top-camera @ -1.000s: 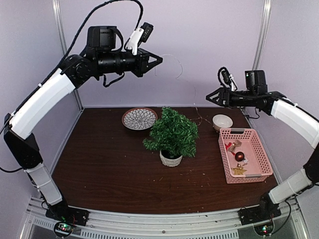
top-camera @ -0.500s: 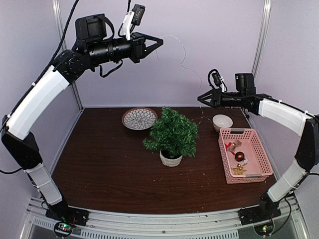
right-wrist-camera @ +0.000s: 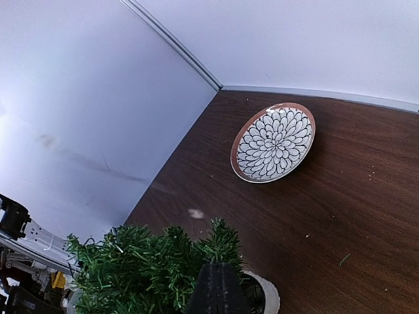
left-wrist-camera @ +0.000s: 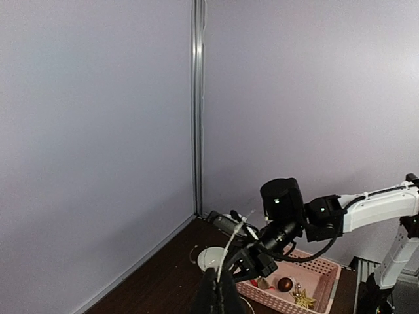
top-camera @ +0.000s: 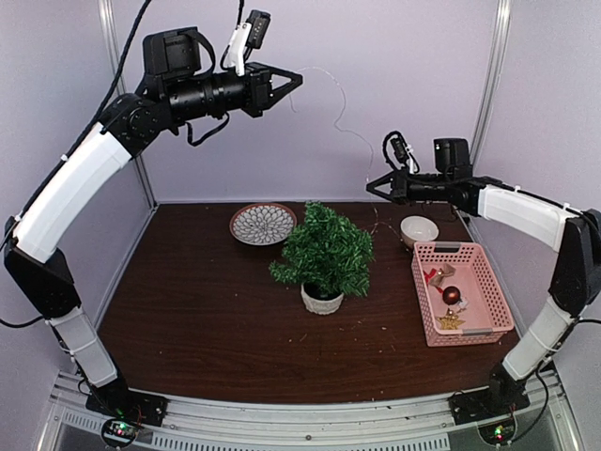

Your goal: Decorate the small christmas tree

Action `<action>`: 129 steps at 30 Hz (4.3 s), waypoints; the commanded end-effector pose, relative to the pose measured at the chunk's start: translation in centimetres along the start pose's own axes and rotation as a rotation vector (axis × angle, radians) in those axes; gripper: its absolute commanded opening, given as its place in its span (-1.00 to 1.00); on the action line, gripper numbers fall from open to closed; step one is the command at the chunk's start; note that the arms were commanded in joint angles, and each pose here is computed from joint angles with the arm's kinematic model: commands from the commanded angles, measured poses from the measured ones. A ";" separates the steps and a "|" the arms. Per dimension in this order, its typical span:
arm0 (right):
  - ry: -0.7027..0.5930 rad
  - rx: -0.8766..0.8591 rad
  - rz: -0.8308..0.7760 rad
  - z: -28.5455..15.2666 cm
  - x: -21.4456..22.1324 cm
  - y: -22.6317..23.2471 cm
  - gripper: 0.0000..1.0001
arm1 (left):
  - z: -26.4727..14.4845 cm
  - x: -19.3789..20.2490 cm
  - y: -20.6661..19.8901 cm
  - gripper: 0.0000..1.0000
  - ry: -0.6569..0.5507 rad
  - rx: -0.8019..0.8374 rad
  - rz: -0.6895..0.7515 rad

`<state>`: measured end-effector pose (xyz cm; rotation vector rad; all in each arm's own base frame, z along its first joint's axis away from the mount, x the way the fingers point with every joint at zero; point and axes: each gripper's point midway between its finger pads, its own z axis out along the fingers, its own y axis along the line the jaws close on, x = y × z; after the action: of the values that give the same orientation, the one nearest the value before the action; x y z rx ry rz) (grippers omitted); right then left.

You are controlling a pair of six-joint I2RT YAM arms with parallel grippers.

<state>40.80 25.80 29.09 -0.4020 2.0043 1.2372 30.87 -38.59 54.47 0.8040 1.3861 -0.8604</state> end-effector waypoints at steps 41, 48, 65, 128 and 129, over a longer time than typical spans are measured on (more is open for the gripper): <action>0.378 0.364 -0.033 -9.9 11.4 4.8 -1.00 | -9.3 28.1 -1.0 -1.00 0.902 -0.277 -0.198; 0.287 0.386 -0.045 -8.9 8.6 4.7 -1.00 | -7.2 26.1 3.2 -1.00 0.762 -0.445 -0.379; 0.120 0.291 -0.075 -6.5 3.7 6.3 -1.00 | -6.0 22.1 9.4 -1.00 0.566 -0.527 -0.412; -0.094 0.265 -0.104 -7.2 -2.7 6.2 -1.00 | -5.0 15.4 12.4 -1.00 0.252 -0.360 -0.482; -0.074 0.276 -0.092 -6.9 -2.1 5.6 -1.00 | -5.1 16.5 12.6 -1.00 0.289 -0.379 -0.490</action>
<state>35.85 22.47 37.86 -0.3212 1.9817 0.9090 38.32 -29.48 38.71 0.3351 1.9191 -0.9114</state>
